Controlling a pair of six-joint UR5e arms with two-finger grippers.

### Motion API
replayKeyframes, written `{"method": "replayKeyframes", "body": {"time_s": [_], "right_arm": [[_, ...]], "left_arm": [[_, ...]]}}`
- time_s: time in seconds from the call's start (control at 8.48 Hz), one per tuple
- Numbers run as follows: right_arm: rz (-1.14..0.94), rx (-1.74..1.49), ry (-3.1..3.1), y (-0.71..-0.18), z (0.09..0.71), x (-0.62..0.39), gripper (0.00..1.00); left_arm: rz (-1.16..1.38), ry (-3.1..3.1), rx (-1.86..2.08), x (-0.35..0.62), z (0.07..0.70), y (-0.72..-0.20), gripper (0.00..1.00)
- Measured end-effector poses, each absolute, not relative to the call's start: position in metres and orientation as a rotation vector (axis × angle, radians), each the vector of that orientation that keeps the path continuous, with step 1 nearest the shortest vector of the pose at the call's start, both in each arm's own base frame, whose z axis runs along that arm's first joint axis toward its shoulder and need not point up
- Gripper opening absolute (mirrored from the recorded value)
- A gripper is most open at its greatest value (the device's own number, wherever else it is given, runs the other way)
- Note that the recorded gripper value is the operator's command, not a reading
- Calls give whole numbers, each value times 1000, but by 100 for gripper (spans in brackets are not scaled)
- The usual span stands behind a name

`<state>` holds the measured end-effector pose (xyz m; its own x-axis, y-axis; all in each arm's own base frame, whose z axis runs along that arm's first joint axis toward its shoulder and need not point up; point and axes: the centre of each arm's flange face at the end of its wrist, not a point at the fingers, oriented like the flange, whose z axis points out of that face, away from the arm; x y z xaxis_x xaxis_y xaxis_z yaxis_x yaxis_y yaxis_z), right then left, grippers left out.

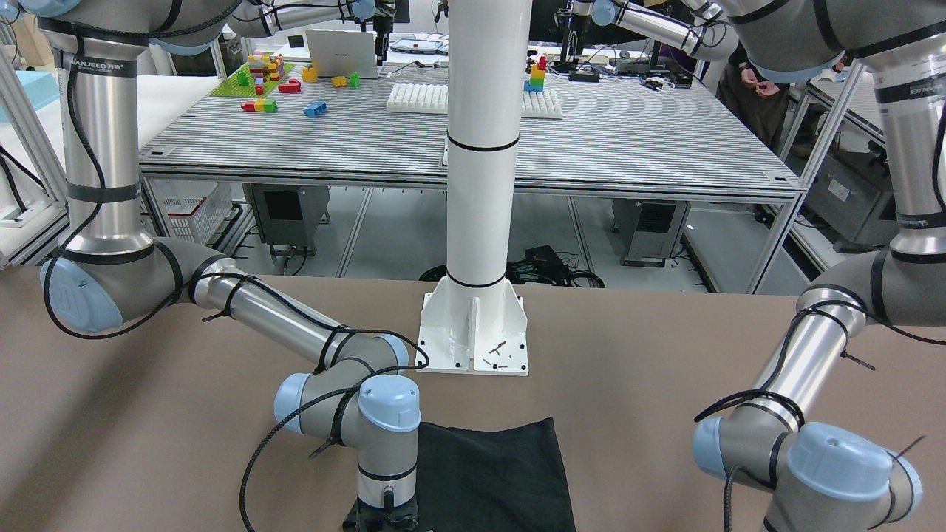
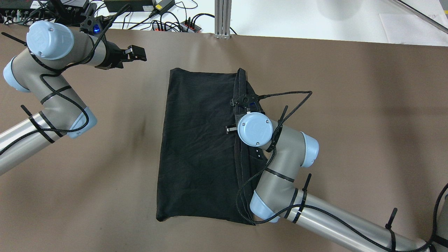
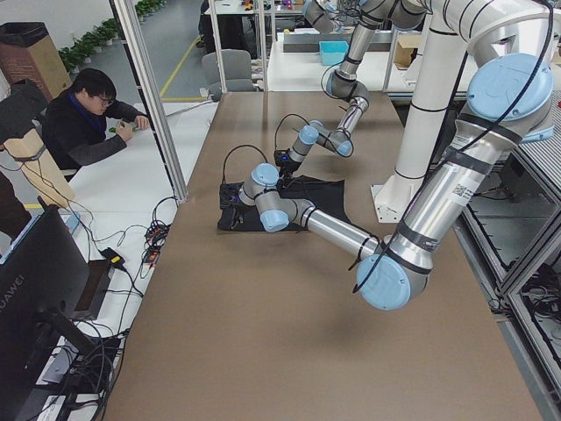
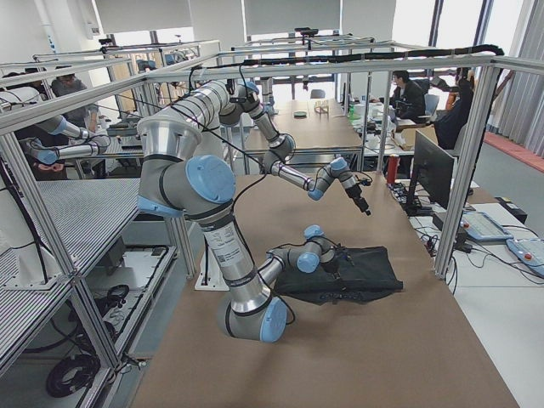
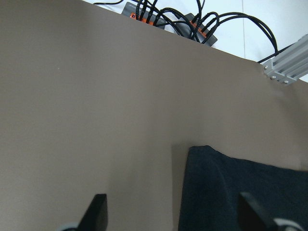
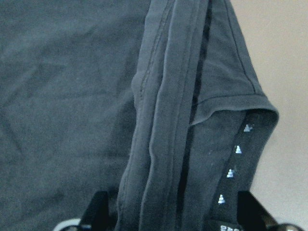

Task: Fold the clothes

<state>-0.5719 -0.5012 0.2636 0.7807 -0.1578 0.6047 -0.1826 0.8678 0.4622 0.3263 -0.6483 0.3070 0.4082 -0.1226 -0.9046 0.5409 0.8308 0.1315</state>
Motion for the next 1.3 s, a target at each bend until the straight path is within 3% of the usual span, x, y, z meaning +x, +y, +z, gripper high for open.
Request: {"method": "replayKeyframes", "body": {"time_s": [0.47,0.94,1.3], "right_arm": [[-18,554,-639,-525,278,-548,94],[-80,605,-594,-548,335,-487,94],[-82,523,-686,-554,299,-452,94]], "left_arm": [[-444,1082,438,331,304,-647,95],[-463,1094,431,332,301,-645,95],[-467,1092,427,332,303,-645,95]]}}
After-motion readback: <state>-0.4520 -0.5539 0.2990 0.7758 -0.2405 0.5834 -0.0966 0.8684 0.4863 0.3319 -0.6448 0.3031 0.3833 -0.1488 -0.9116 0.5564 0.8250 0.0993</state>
